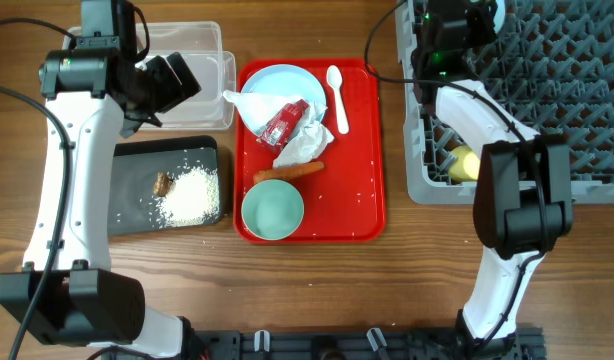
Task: Sort waste into correct bins and load items into the dishwasher rack
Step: 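Grasp the light-blue bowl with the right gripper and carry it to the rack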
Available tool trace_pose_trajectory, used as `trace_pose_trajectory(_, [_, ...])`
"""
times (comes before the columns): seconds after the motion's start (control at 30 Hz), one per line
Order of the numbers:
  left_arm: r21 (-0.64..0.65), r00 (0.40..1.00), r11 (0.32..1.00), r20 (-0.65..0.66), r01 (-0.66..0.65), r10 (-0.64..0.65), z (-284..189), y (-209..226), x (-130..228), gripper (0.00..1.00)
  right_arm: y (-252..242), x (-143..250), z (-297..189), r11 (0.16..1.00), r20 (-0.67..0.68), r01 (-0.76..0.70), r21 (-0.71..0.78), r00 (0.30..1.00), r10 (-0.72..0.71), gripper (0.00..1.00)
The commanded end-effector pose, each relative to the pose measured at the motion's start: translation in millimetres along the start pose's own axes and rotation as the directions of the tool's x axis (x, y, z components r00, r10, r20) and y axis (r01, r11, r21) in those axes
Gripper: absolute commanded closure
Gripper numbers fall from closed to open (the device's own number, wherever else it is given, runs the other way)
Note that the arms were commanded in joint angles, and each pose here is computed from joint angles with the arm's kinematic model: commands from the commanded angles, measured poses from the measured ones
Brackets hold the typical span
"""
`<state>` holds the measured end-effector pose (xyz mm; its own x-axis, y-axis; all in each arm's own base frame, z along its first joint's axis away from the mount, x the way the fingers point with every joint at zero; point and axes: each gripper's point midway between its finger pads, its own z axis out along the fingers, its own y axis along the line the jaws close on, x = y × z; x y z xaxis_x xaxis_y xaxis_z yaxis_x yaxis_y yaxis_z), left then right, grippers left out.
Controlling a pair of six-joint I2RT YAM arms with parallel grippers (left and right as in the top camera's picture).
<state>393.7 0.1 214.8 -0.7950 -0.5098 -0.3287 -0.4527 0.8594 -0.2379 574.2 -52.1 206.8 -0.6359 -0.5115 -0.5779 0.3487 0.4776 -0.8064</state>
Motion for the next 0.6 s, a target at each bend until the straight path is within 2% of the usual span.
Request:
trace_pose_trajectory(0.0, [-0.016,1.000,1.000,0.010,0.009,-0.009,0,3,-3,0.00,17,9,1,0.999,-0.027,0.037,-0.014,0.999,-0.037,0.96])
trace_pose_trajectory(0.33, [-0.016,1.000,1.000,0.010,0.009,-0.009,0,3,-3,0.00,54,2,-25,0.991,0.002,0.087,-0.106,0.996,-0.087,0.96])
trace_pose_trajectory(0.47, [-0.016,1.000,1.000,0.010,0.009,-0.009,0,3,-3,0.00,61,9,-28,0.990,-0.024,0.056,-0.131,0.998,-0.060,0.94])
trace_pose_trajectory(0.5, [-0.016,1.000,1.000,0.010,0.009,-0.009,0,3,-3,0.00,64,13,-28,0.988,-0.036,0.061,-0.143,0.997,-0.067,0.83])
trace_pose_trajectory(0.57, [-0.016,1.000,1.000,0.010,0.009,-0.009,0,3,-3,0.00,71,18,-32,0.982,-0.048,0.096,-0.164,0.993,-0.105,0.50])
